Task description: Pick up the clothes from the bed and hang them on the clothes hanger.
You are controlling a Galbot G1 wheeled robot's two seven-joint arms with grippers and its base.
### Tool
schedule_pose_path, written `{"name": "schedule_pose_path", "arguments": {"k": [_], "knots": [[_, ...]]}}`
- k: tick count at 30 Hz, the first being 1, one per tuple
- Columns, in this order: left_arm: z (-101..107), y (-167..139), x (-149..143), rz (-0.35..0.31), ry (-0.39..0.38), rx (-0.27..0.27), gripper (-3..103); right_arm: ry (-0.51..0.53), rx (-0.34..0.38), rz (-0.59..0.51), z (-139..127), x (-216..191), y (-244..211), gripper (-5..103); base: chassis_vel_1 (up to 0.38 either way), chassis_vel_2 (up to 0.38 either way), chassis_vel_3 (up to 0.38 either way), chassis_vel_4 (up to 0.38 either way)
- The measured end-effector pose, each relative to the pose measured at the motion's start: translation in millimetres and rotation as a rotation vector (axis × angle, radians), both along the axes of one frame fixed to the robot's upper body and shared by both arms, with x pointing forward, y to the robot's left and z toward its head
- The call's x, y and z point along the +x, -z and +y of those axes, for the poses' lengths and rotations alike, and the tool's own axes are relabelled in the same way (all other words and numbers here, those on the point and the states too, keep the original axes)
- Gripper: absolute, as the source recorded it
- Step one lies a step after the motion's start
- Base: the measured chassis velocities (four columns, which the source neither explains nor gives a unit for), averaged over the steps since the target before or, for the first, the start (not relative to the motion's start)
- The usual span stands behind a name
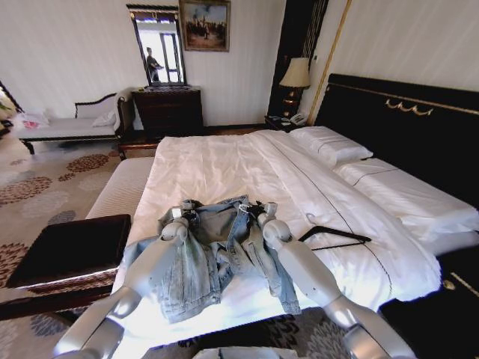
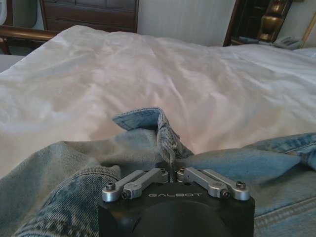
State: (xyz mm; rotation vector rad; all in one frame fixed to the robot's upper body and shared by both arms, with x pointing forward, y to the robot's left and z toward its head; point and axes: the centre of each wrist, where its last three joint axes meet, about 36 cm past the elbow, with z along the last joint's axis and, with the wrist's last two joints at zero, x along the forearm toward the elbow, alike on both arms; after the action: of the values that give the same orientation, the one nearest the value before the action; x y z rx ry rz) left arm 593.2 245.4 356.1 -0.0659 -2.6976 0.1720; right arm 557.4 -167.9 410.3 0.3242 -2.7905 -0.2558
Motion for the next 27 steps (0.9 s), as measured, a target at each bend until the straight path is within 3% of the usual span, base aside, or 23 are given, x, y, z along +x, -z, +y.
{"name": "schedule_pose_path", "arguments": {"k": [3, 7, 8, 12, 13, 18, 22, 27], "knots": [[2.5, -6.8, -4.8, -0.011, -0.001, -0.014, 3, 0.0, 0.001, 0.0, 0.1, -1.0, 0.1, 100, 0.0, 0.0, 0.0, 0.0], [-1.3, -39.0, -23.4, -0.054, 0.011, -0.113, 3, 0.0, 0.001, 0.0, -1.7, -4.6, 0.5, 100, 0.0, 0.0, 0.0, 0.0], [-1.3, -39.0, -23.4, -0.054, 0.011, -0.113, 3, 0.0, 0.001, 0.0, -1.7, -4.6, 0.5, 100, 0.0, 0.0, 0.0, 0.0], [3.2, -66.6, -55.2, -0.074, 0.028, -0.244, 3, 0.002, -0.001, -0.004, -6.3, -9.0, -1.7, 100, 0.0, 0.0, 0.0, 0.0], [3.2, -66.6, -55.2, -0.074, 0.028, -0.244, 3, 0.002, -0.001, -0.004, -6.3, -9.0, -1.7, 100, 0.0, 0.0, 0.0, 0.0], [32.2, -66.9, -81.7, -0.057, -0.019, -0.295, 3, 0.004, -0.005, -0.003, -11.3, -14.5, -2.3, 100, 0.0, 0.0, 0.0, 0.0], [79.3, -59.6, -111.7, -0.052, -0.074, -0.303, 3, 0.006, -0.014, 0.007, -18.7, -23.9, 1.5, 100, 0.0, 0.0, 0.0, 0.0], [96.9, -53.1, -120.9, -0.051, -0.088, -0.299, 3, 0.003, -0.014, 0.01, -20.2, -29.2, 2.4, 100, 0.0, 0.0, 0.0, 0.0]]}}
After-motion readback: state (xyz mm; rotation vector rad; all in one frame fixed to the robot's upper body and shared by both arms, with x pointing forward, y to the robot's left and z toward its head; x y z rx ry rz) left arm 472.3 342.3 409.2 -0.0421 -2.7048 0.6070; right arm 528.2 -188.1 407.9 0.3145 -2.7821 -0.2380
